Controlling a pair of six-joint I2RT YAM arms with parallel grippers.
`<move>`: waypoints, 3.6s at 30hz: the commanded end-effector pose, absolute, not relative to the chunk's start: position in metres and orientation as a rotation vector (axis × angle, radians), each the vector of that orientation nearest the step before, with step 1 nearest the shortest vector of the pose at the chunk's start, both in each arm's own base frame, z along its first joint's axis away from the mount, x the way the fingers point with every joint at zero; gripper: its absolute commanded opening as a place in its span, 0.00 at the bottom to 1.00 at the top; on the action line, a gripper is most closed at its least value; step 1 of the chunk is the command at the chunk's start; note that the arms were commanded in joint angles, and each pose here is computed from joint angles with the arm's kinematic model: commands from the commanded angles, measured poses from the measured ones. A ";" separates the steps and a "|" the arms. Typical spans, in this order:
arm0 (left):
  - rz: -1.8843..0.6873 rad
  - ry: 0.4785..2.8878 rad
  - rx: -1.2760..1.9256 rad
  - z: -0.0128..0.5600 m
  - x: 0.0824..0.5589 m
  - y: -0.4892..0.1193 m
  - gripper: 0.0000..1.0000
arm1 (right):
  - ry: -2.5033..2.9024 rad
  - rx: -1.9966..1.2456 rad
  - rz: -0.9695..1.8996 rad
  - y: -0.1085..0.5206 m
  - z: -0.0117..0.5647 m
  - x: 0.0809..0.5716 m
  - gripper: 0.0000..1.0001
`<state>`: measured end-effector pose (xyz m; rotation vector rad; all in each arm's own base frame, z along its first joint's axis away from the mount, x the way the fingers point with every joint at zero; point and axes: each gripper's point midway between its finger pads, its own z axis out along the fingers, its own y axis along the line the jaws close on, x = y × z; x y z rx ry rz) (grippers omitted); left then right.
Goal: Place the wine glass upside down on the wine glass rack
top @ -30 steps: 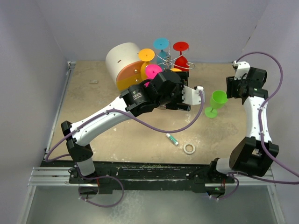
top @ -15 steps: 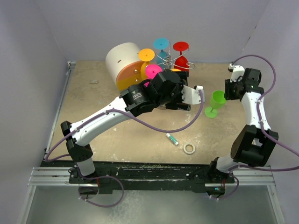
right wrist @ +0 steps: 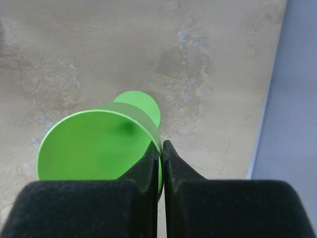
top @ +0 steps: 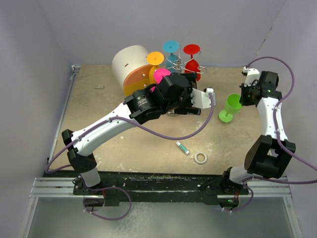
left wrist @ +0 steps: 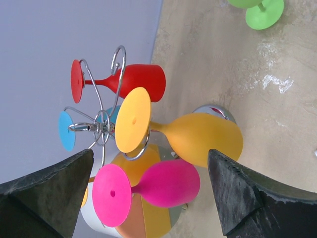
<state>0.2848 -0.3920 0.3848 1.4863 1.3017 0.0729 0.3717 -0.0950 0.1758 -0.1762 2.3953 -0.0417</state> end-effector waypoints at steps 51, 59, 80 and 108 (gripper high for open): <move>-1.277 1.776 0.516 0.459 0.328 -0.350 0.68 | 1.336 -0.719 0.641 0.126 0.532 0.286 0.00; -1.311 1.769 0.545 0.457 0.327 -0.355 0.34 | 1.345 -0.719 0.641 0.125 0.527 0.288 0.00; -1.003 1.641 0.433 0.497 0.360 -0.279 0.00 | 1.446 -0.708 0.595 0.118 0.500 0.288 0.69; -0.131 1.247 0.833 0.550 0.345 -0.332 0.00 | 1.848 -0.184 0.018 -0.047 0.346 0.388 0.73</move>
